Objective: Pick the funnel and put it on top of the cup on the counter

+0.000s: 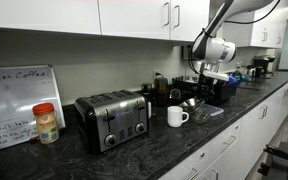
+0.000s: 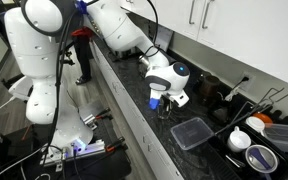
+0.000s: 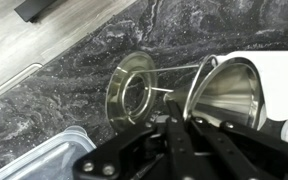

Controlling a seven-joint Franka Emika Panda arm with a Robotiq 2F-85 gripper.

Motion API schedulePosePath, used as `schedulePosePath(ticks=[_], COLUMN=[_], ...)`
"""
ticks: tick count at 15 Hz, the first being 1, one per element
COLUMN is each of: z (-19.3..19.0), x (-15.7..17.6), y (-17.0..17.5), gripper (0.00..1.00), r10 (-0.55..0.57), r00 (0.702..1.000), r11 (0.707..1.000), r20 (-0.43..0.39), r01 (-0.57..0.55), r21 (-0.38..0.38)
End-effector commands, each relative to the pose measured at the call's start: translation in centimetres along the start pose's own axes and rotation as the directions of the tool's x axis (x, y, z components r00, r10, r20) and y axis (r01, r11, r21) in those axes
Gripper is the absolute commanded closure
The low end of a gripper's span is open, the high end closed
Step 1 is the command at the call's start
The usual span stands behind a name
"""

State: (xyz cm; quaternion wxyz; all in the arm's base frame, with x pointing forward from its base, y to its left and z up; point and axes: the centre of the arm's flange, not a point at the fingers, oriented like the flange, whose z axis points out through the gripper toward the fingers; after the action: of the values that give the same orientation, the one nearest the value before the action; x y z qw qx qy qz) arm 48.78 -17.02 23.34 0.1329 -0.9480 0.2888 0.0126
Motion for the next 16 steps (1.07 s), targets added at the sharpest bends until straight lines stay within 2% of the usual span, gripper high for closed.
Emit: schedulePosePath(ticks=[1, 9, 16], z=[-2.3, -4.4, -7.5], x=[-0.5, -1.3, -2.4], y=[-0.9, -3.6, -7.6], gripper=[0.99, 0.99, 0.99], r10=[-0.047, -0.148, -0.23], r00=[0.998, 0.986, 0.971], r11=[0.999, 0.986, 0.96], r20=[0.037, 0.072, 0.057], r01=[0.048, 0.153, 0.237], r21=[-0.021, -0.062, -0.153])
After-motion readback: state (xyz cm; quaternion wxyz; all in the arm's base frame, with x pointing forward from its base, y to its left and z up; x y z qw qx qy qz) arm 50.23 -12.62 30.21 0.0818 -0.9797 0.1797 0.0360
